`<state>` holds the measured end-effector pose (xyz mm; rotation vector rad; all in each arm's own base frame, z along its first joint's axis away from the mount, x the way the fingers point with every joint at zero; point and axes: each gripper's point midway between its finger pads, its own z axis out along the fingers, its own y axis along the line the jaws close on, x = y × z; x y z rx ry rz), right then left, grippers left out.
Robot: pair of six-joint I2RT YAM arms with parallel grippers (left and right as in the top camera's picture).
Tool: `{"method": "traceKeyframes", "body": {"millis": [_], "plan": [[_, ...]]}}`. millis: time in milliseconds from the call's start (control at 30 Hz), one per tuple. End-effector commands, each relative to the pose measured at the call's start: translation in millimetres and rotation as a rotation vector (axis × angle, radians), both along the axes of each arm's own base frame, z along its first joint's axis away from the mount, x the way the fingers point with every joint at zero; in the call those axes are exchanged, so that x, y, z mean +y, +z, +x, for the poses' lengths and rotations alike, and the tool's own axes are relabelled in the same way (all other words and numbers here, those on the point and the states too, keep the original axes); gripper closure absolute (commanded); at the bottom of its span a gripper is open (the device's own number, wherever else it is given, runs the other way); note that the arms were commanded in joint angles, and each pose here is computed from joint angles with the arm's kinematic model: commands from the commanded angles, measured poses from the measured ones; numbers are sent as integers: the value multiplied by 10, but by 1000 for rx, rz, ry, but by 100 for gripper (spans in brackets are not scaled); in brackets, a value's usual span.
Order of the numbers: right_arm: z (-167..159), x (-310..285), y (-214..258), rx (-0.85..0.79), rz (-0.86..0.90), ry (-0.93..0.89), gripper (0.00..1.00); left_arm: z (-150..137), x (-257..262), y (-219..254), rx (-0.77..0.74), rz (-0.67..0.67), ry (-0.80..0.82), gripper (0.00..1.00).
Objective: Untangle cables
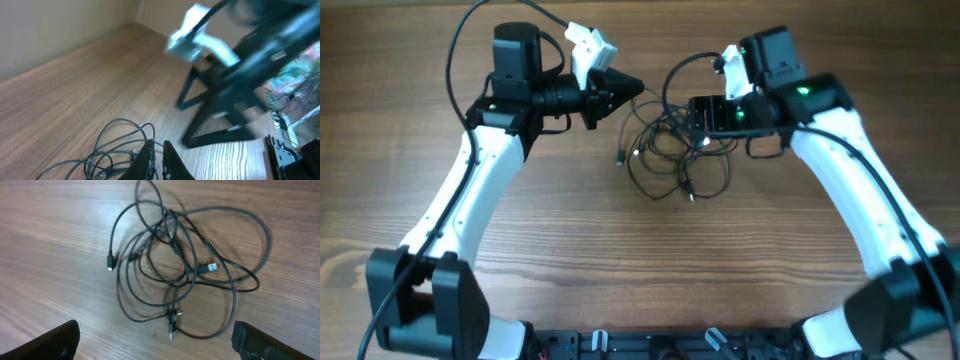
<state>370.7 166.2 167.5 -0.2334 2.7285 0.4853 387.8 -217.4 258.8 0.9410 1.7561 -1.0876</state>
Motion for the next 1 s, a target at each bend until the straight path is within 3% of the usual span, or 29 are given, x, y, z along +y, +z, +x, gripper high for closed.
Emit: {"method": "traceKeyframes", "body": {"millis": [0, 233, 600, 633, 667, 700, 767, 800, 867, 933, 967], "plan": [[159, -60, -347, 38, -73, -44, 0, 17, 183, 262, -31, -6, 81, 92], [416, -214, -939, 67, -206, -103, 0, 48, 453, 186, 86, -9, 163, 83], [819, -711, -1429, 68, -210, -221, 1, -110, 500, -37, 256, 15, 173, 82], [825, -751, -1436, 73, -195, -210, 10, -116, 501, -43, 261, 16, 173, 82], [828, -767, -1433, 76, -177, -199, 28, -118, 501, -44, 263, 16, 173, 82], [826, -770, -1430, 81, -158, -195, 37, -118, 501, -44, 262, 16, 173, 82], [792, -772, -1433, 105, -124, -195, 82, -117, 499, -43, 261, 15, 172, 82], [767, -756, -1437, 116, -117, -190, 96, -118, 499, -43, 262, 15, 172, 82], [707, -715, -1448, 140, -109, -178, 96, -118, 499, -44, 262, 16, 172, 82], [663, -702, -1459, 157, -113, -174, 72, -119, 499, -44, 263, 16, 172, 83], [656, -703, -1461, 160, -113, -174, 65, -122, 499, -47, 265, 16, 172, 83]]}}
